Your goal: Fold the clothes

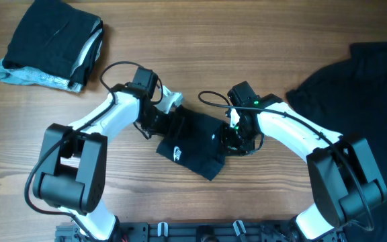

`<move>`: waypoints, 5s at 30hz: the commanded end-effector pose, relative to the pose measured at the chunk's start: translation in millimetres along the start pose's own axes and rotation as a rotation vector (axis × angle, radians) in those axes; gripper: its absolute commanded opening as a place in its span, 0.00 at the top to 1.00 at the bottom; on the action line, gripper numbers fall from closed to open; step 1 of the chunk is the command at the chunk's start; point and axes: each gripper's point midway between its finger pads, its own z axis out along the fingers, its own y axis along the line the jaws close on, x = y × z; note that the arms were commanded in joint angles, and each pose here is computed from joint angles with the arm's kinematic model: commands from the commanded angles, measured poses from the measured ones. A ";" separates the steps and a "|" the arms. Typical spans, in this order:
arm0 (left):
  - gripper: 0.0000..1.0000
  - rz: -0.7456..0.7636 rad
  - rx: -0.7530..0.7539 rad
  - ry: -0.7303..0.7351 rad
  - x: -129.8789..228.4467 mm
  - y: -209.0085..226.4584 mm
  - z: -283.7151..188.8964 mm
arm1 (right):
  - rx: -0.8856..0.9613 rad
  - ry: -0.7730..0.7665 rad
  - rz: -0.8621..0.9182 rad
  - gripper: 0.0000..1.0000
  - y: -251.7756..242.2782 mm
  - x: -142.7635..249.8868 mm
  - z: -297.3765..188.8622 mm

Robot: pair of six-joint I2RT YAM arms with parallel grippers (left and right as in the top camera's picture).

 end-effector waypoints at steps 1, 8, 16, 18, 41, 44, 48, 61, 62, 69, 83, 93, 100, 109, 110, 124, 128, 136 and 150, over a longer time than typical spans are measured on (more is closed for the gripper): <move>0.37 0.067 0.053 0.026 13.7 -18.9 17.2 | -0.025 -0.014 -0.017 0.78 6.5 0.2 -5.9; 0.49 -0.006 0.159 0.030 11.5 -38.4 32.6 | -0.027 -0.016 -0.019 0.78 6.9 -0.3 -5.9; 0.86 -0.107 0.270 0.034 4.1 -42.1 46.6 | -0.026 -0.016 -0.021 0.78 6.7 -0.2 -5.9; 0.96 -0.120 0.268 0.020 1.3 -37.4 42.5 | -0.021 -0.009 -0.016 0.79 5.5 2.1 -6.4; 0.96 -0.312 -0.028 -1.368 -179.7 238.8 -375.1 | -0.043 -0.384 -0.199 0.66 59.4 -9.6 -143.3; 0.96 -0.511 0.001 -1.355 -153.2 311.4 -346.2 | -0.069 -0.364 -0.202 0.66 63.4 -5.9 -142.3; 0.09 -0.641 0.001 -1.346 -105.1 358.4 -348.7 | -0.113 -0.333 -0.197 0.66 70.0 -0.1 -141.1; 0.01 -0.021 0.169 -1.292 -54.4 98.5 -492.7 | -0.130 -0.528 -0.356 0.67 91.1 -14.6 -182.7; 0.01 0.039 0.132 -1.267 -57.7 68.9 -484.0 | -0.135 -0.598 -0.407 0.65 99.9 -16.1 -203.2; 0.00 -0.047 -0.543 -0.873 -18.6 -56.4 -350.3 | -0.115 -1.028 -0.504 0.51 116.5 12.6 -337.5; 0.00 -0.070 -0.637 -0.590 28.7 -113.8 -254.7 | -0.081 -0.939 -0.483 0.00 92.2 43.4 -325.7; 0.00 -0.070 -0.637 -0.590 28.6 -113.8 -254.5 | -0.162 -0.850 -0.532 0.00 105.0 54.3 -312.9; 0.00 -0.070 -0.637 -0.590 28.6 -113.8 -254.5 | -0.096 -0.865 -0.495 0.00 96.2 38.8 -307.2; 0.00 -0.070 -0.637 -0.590 28.6 -113.8 -254.5 | -0.067 -1.285 -0.593 0.00 75.7 15.5 -322.3; 0.00 -0.070 -0.637 -0.590 28.6 -113.8 -254.5 | -0.085 -1.328 -0.595 0.00 68.1 15.3 -314.3; 0.00 -0.070 -0.637 -0.590 28.6 -113.8 -254.5 | -0.112 -1.557 -0.568 0.00 -43.2 29.4 -208.3; 0.00 -0.070 -0.637 -0.590 28.6 -113.8 -254.5 | -0.066 -1.596 -0.547 0.00 -61.8 20.8 -196.4; 0.00 -0.070 -0.637 -0.590 28.6 -113.8 -254.5 | -0.043 -1.704 -0.504 0.00 -72.0 11.4 -207.2; 0.00 -0.070 -0.637 -0.590 28.6 -113.8 -254.5 | -0.043 -1.704 -0.505 0.00 -71.9 11.5 -207.3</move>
